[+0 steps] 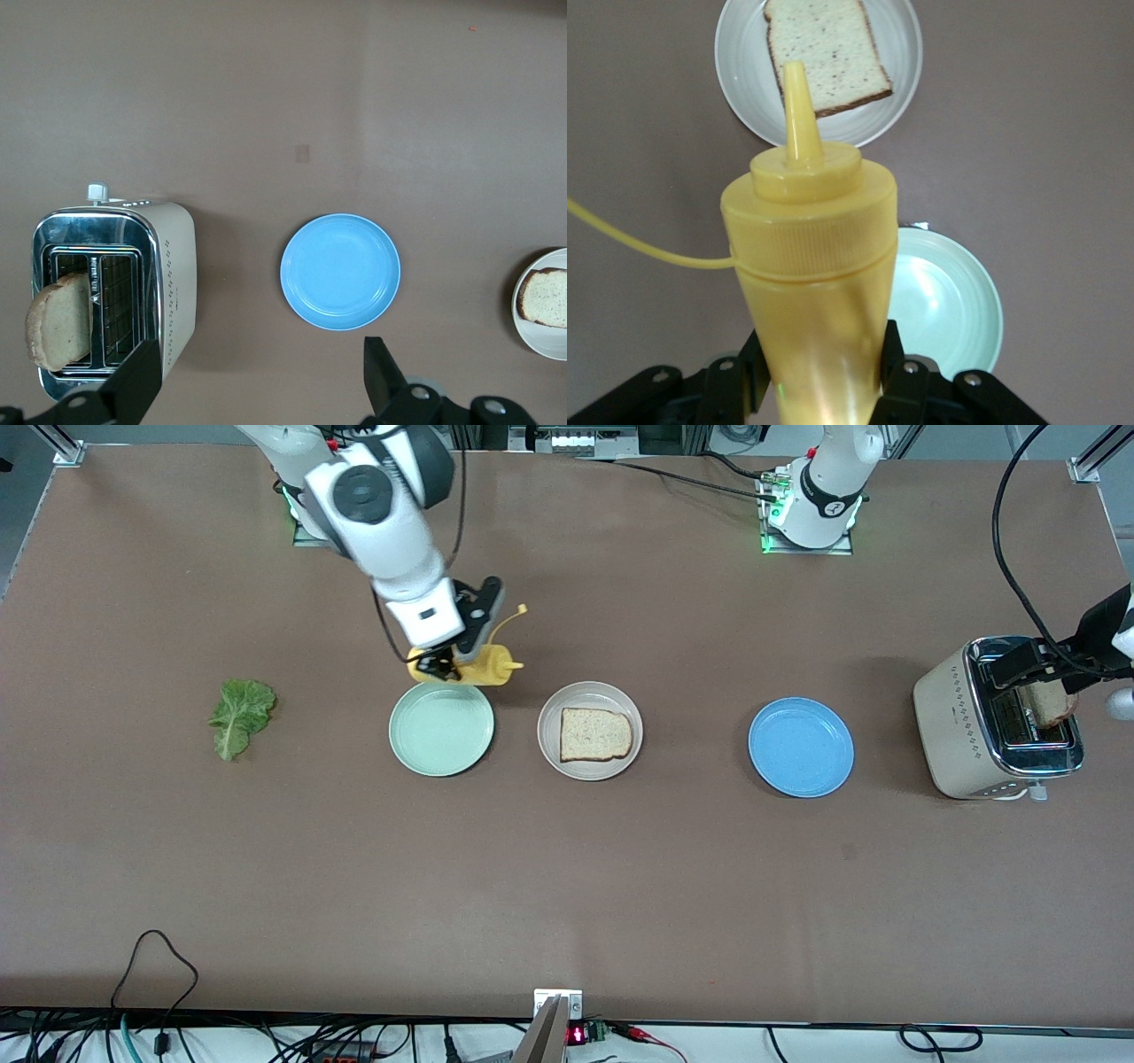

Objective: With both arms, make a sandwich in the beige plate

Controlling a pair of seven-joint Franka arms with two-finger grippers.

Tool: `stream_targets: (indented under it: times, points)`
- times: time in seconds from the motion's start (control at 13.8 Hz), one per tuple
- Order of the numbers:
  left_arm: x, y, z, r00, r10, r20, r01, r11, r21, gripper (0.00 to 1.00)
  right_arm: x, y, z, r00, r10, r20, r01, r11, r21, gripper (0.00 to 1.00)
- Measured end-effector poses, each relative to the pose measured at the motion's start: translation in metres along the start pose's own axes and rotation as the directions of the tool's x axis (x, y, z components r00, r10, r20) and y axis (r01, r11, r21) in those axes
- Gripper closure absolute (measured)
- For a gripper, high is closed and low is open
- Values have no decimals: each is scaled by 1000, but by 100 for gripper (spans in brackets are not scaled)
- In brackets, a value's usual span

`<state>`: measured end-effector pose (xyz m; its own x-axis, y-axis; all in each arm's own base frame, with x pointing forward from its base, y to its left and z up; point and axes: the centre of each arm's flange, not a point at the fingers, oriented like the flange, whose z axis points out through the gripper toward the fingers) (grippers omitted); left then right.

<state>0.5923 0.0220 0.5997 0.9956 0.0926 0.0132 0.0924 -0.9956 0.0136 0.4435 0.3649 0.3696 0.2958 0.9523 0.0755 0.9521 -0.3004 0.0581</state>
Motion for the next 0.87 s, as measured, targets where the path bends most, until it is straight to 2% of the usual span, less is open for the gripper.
stream_targets:
  times: [0.22, 0.58, 0.87]
  points:
    - [1, -6, 2, 1000, -18, 9, 18, 999, -33, 0, 28, -20, 30, 999, -39, 34, 39, 999, -11, 48]
    - [1, -9, 4, 1000, -23, 16, 23, 999, -34, 0, 65, 2, 79, 995, -46, 89, 48, 999, -21, 48]
    - [1, -9, 5, 1000, -23, 17, 23, 999, -34, 0, 88, -3, 109, 991, -52, 119, 55, 998, -20, 48]
